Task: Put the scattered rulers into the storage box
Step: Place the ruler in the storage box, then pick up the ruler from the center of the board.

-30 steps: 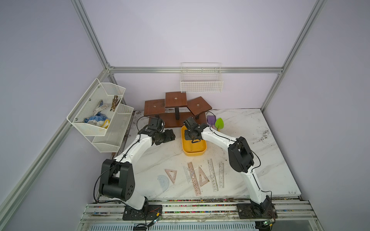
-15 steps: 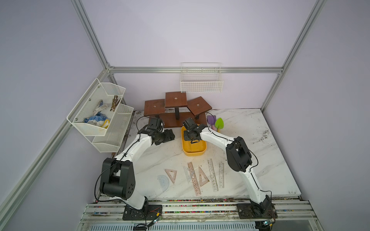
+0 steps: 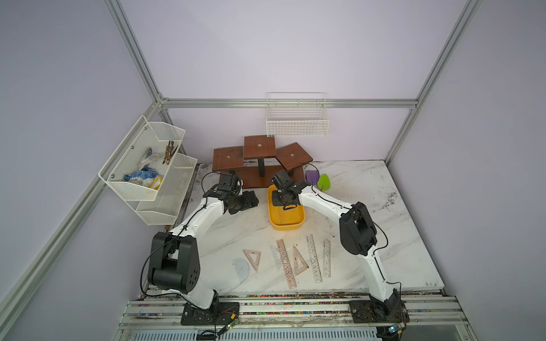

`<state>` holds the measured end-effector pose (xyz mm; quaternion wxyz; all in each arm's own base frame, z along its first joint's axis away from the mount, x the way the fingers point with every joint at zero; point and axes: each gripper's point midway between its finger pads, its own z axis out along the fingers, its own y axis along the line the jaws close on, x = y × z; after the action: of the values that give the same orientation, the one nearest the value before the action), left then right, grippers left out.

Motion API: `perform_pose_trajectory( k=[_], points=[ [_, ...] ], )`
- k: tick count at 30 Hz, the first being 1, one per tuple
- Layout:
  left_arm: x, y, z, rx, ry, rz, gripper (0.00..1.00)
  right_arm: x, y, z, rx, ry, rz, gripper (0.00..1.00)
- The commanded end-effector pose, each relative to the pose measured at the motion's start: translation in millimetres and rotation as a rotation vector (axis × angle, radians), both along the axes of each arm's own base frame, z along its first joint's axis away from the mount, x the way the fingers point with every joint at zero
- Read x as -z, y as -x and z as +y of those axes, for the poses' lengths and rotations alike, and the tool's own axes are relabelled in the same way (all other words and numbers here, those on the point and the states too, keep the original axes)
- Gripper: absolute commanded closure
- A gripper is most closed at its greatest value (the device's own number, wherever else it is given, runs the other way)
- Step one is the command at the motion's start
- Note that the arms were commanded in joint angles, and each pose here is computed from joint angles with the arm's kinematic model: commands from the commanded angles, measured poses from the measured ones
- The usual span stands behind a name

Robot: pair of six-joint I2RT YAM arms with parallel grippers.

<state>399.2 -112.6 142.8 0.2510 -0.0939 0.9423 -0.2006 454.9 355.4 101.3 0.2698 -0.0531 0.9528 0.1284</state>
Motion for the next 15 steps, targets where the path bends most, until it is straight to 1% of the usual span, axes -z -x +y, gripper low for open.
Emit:
perform_pose_trajectory(
  k=[1,5,11,15],
  points=[
    [-3.1,-1.7,-0.9,0.01,0.014,-0.024,0.15,-6.8,9.9,-5.5,-0.011,0.004,0.017,1.0],
    [-2.6,-1.7,-0.8,0.011,0.016,-0.022,0.15,9.0,16.1,-8.1,-0.009,0.019,0.05,1.0],
    [-3.3,-1.2,-1.3,0.013,0.018,-0.023,0.15,30.7,16.4,-7.2,-0.011,0.038,0.08,0.99],
    [-2.8,-0.9,-0.8,0.011,0.017,-0.022,0.15,41.3,12.8,-4.7,-0.013,0.046,0.09,0.95]
  ],
)
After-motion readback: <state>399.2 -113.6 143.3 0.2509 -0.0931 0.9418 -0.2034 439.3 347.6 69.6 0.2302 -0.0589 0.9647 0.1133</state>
